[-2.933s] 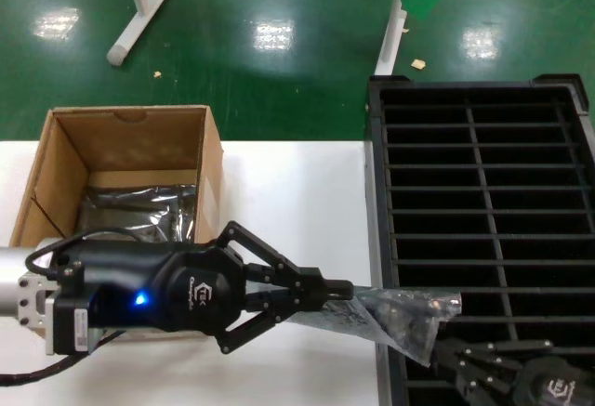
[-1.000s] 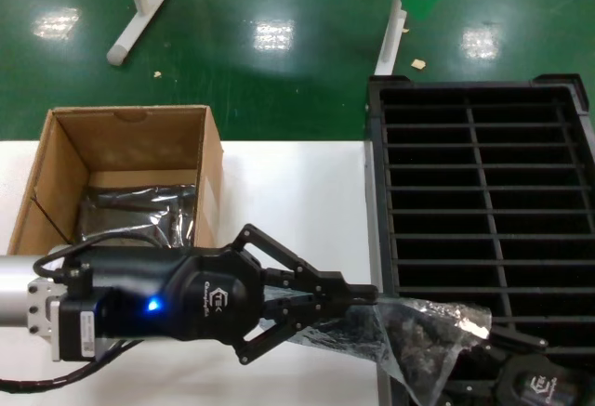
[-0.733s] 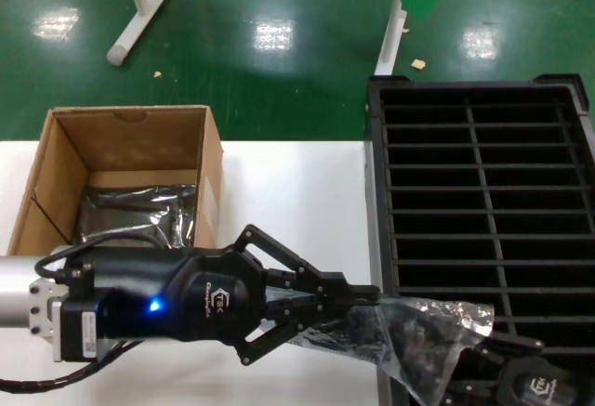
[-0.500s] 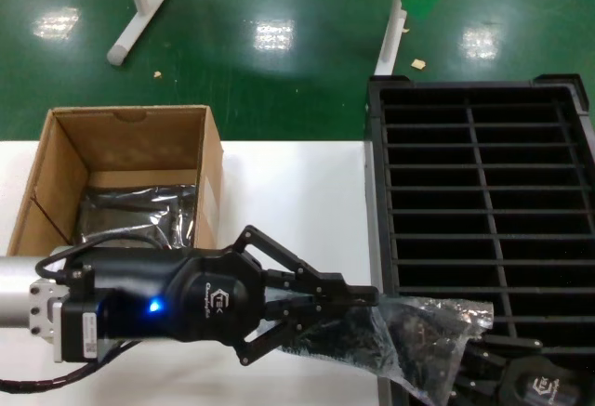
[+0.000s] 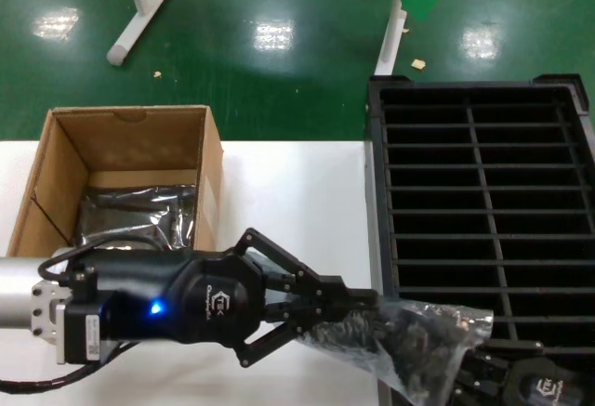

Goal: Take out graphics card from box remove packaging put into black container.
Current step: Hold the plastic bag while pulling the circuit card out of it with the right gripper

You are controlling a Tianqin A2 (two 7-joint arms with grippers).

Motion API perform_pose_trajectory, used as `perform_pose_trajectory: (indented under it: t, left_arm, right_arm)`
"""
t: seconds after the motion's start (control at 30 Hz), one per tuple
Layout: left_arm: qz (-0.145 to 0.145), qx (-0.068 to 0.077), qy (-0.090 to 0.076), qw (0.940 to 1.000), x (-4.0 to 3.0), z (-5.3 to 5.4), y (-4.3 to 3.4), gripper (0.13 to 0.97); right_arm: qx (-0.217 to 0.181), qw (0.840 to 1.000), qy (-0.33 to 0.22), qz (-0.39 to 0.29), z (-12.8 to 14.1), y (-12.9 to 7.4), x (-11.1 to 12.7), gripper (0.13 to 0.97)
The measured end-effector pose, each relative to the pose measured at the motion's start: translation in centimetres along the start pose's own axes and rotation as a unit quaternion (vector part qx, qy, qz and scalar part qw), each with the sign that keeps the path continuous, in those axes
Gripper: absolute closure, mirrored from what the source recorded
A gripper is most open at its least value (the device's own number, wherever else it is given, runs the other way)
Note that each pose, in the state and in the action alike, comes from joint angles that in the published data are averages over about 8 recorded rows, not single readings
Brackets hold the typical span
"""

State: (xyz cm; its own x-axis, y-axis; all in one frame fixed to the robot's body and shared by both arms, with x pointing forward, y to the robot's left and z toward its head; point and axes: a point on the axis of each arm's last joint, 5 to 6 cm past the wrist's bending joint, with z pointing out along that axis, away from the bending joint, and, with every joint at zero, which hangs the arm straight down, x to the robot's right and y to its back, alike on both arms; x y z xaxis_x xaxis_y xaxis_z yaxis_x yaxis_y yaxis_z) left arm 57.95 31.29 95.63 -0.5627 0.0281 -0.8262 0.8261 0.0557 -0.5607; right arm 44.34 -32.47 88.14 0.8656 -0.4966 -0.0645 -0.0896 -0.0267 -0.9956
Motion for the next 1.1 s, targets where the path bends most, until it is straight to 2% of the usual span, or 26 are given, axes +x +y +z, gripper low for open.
perform_pose_trajectory:
  t: [0.37,0.53,0.9,1.1]
  left_arm:
    - [-0.008,-0.017,0.012,0.9998,0.55,-0.8,0.84,0.955]
    - [-0.010,-0.028,0.013,0.9995,0.42,-1.7,1.28,0.955]
    - [-0.008,-0.059,-0.002,0.9982,-0.70,-5.0,1.87,0.955]
    - [-0.009,-0.075,-0.013,0.9971,-0.89,-7.1,2.11,0.955]
  right_arm:
    - [0.000,1.000,-0.006,0.000,-0.1,-0.2,-0.2,0.891]
    - [-0.001,1.000,-0.008,-0.002,-0.1,-0.3,-0.3,0.891]
    - [-0.005,1.000,-0.002,-0.005,-0.5,-0.8,-0.2,0.892]
    - [-0.006,1.000,0.008,-0.013,-1.1,-1.6,-0.2,0.892]
